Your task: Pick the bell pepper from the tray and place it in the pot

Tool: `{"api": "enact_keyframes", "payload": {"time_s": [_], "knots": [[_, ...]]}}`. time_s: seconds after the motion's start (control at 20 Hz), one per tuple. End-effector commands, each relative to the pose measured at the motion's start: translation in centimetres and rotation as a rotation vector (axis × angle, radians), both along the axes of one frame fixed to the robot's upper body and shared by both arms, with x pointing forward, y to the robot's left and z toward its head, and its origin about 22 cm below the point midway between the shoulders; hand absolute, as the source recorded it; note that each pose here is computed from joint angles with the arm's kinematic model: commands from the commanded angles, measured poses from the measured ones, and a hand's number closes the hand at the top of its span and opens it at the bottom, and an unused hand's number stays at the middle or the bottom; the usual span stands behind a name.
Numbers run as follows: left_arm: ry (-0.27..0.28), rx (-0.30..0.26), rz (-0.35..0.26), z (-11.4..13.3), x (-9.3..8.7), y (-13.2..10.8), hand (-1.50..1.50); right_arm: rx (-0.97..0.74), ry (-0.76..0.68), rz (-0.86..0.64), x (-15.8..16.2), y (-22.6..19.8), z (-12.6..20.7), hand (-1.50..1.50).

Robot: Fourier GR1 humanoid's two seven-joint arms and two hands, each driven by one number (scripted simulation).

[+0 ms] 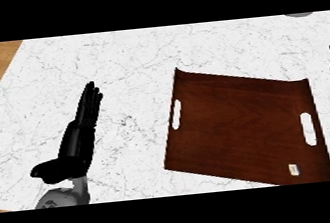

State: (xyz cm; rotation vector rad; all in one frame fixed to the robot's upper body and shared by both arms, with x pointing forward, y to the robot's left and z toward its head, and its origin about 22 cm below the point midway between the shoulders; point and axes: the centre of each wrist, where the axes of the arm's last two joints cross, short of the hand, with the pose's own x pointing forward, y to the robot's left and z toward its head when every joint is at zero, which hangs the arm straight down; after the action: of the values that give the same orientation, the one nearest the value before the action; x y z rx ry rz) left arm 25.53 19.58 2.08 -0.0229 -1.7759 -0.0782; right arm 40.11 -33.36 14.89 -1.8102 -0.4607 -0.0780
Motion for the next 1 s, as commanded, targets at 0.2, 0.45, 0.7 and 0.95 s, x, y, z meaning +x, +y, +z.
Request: {"api": "enact_keyframes", "payload": {"time_s": [0.2, 0.45, 0.7, 0.95], "knots": [[-0.004, 0.005, 0.005, 0.5, 1.0, -0.3, 0.00, -0.035, 0.009, -0.376, 2.6, -1.1, 4.6, 1.50], [0.015, -0.004, 0.006, 0.3, 0.9, -0.3, 0.00, -0.052, 0.041, -0.464, 3.3, -1.2, 4.1, 1.50], [0.030, 0.000, 0.031, -0.1, 0.9, 0.1, 0.00, -0.043, 0.041, -0.490, 3.7, -0.9, 4.4, 1.50], [0.035, 0.002, 0.076, -0.3, 0.4, 1.4, 0.00, -0.037, 0.062, -0.538, 3.3, -2.1, 3.6, 1.50]]}}
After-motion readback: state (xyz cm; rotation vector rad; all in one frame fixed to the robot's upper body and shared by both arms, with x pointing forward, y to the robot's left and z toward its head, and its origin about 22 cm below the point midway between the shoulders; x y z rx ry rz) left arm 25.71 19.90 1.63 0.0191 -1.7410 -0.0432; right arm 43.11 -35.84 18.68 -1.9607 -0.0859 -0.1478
